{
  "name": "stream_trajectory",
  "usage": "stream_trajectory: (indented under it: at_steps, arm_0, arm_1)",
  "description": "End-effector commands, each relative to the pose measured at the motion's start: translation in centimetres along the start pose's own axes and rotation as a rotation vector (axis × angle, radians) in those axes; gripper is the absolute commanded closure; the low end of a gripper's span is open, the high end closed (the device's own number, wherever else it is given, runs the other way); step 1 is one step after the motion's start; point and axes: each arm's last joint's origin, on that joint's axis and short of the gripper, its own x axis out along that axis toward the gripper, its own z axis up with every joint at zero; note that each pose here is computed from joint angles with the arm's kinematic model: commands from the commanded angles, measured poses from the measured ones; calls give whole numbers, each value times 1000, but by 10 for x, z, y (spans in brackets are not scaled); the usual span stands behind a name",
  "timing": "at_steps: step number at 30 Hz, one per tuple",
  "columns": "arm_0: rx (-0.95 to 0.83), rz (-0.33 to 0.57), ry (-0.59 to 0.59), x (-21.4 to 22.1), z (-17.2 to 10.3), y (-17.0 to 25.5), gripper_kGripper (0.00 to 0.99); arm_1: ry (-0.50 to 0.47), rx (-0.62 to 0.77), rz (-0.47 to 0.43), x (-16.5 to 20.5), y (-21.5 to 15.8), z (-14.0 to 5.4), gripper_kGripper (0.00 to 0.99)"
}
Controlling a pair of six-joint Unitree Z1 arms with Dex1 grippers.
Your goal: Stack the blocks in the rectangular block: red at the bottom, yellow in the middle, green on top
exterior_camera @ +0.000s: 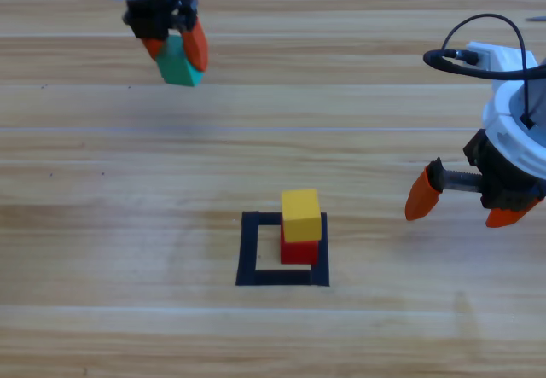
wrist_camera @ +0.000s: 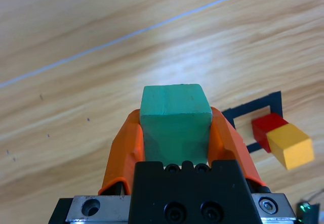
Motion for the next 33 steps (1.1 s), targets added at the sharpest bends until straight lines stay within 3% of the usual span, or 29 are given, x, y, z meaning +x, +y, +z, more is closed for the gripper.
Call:
stream_trajectory:
  at_steps: [1,4,14,25,33]
  arm_0:
    - [-41,-15,31,-21,-26,-22,846]
    - [-61,-2,53,-28,-42,-31,890]
    - [-93,23,151,-16,-75,-65,901]
    - [-94,33,210,3,-92,-104,899]
    - [-94,-2,263,27,-87,-121,899]
  arm_1:
    - [-6,16,-15,1,-9,-2,1]
    - [-9,16,-17,1,-9,-2,1]
    - [-10,16,-18,0,-9,-2,1]
    - [-11,15,-16,0,-9,-2,1]
    - [-11,15,-16,0,-9,-2,1]
